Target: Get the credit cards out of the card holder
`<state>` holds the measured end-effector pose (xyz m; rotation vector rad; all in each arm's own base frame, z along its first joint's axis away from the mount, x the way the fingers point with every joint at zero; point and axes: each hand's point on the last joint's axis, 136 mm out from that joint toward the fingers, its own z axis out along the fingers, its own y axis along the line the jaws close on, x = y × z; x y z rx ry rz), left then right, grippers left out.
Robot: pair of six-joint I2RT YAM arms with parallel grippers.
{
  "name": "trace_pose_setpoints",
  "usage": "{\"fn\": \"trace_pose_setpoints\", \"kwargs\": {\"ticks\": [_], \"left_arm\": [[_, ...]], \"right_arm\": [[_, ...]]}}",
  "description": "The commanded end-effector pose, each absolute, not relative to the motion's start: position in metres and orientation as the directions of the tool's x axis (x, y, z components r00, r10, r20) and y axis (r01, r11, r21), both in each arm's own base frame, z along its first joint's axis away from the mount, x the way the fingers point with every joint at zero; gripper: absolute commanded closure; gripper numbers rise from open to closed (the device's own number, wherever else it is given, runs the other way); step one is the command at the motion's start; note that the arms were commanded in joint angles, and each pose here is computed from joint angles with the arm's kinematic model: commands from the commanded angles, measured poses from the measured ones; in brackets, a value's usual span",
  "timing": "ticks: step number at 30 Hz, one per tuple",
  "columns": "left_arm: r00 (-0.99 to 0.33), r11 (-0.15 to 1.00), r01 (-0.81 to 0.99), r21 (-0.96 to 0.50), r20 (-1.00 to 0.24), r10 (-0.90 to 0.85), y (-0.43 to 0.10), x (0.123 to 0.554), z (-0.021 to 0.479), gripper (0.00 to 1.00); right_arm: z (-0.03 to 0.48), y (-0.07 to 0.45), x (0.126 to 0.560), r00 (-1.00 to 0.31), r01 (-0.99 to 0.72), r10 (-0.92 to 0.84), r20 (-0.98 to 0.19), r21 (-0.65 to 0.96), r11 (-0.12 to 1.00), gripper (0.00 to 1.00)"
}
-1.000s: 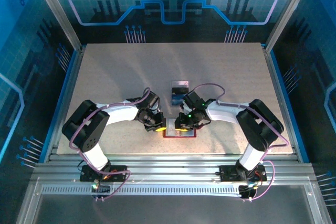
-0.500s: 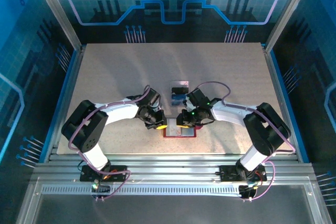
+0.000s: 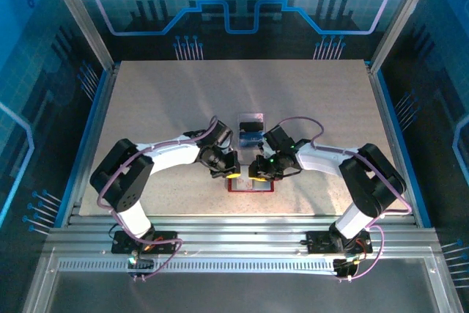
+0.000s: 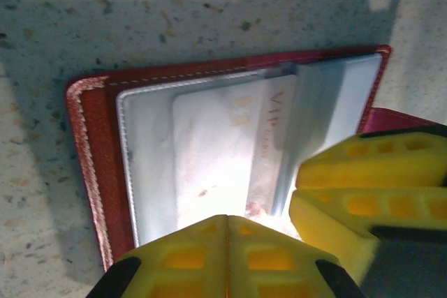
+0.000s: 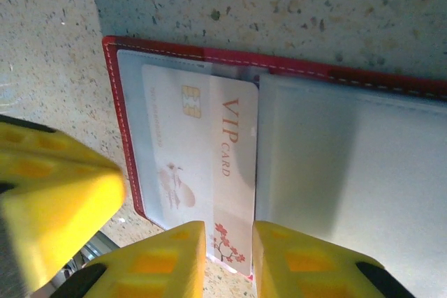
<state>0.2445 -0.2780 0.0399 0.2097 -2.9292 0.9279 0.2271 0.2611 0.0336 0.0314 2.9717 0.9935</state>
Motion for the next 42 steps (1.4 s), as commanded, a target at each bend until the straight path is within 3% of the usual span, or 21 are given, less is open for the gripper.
{"fn": "trace_pose_setpoints", "kwargs": {"ticks": [1,33,42], "left_arm": [[-0.988,0.828,-0.147,-0.541,0.127,-0.092,-0.275,0.239,0.029,0.95],[-0.987,0.878,-0.141,-0.458,0.136,-0.087,-0.256,0.229,0.01,0.98],[-0.986,0.881,-0.143,-0.452,0.145,-0.086,-0.256,0.227,0.005,0.99]], "right_arm": [[0.029,0.26,0.226,-0.999,0.041,0.031,0.026,0.615,0.788,0.75],[0.014,0.259,0.222,-0.997,0.075,0.042,0.068,0.629,0.773,0.75],[0.018,0.269,0.224,-0.996,0.086,0.041,0.081,0.684,0.725,0.75]]}}
